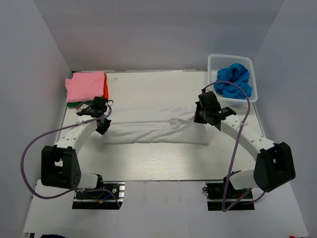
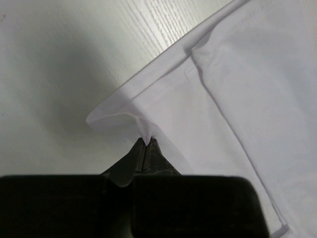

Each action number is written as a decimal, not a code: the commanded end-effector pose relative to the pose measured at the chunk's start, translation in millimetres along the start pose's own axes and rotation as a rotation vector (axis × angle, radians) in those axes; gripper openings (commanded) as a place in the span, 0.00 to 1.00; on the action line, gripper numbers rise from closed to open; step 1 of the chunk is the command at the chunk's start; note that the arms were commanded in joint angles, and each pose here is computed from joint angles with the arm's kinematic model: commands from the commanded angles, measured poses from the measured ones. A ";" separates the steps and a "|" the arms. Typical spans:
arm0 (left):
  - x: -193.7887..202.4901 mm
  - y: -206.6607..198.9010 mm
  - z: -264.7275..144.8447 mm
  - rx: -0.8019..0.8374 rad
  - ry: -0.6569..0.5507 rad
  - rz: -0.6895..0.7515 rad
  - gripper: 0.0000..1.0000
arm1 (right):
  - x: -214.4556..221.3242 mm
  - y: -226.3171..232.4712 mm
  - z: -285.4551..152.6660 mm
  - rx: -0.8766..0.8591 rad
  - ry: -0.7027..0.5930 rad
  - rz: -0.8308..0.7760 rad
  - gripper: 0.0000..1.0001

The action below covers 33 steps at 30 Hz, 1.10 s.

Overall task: Fold and stack the t-shirts
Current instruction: Fold the other side of the tshirt into a rectangle

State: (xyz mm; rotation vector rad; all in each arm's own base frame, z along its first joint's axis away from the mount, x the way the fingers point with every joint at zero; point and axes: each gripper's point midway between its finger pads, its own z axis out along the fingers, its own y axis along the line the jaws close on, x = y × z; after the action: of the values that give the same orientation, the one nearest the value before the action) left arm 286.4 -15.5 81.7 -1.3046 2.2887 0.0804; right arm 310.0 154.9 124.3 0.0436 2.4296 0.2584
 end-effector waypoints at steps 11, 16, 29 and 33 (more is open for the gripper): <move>-49.2 -49.1 32.3 -0.029 -0.081 0.001 0.45 | -83.0 -5.9 64.6 0.024 -0.094 0.035 0.03; -64.9 -63.5 35.1 -0.038 -0.102 0.010 1.00 | -94.8 -11.1 92.7 0.074 -0.051 0.045 0.82; -19.9 -118.2 18.1 0.324 0.039 0.255 1.00 | -19.6 11.7 51.0 -0.127 0.030 0.058 0.90; 6.8 -117.0 43.0 0.324 0.092 0.316 1.00 | 17.1 17.6 58.3 -0.171 0.100 0.070 0.90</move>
State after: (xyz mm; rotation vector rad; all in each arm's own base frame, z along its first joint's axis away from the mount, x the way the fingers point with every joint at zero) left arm 391.4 -52.0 75.6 -0.9125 2.4063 -0.1462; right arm 342.1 165.1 80.9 0.0630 2.4949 0.3951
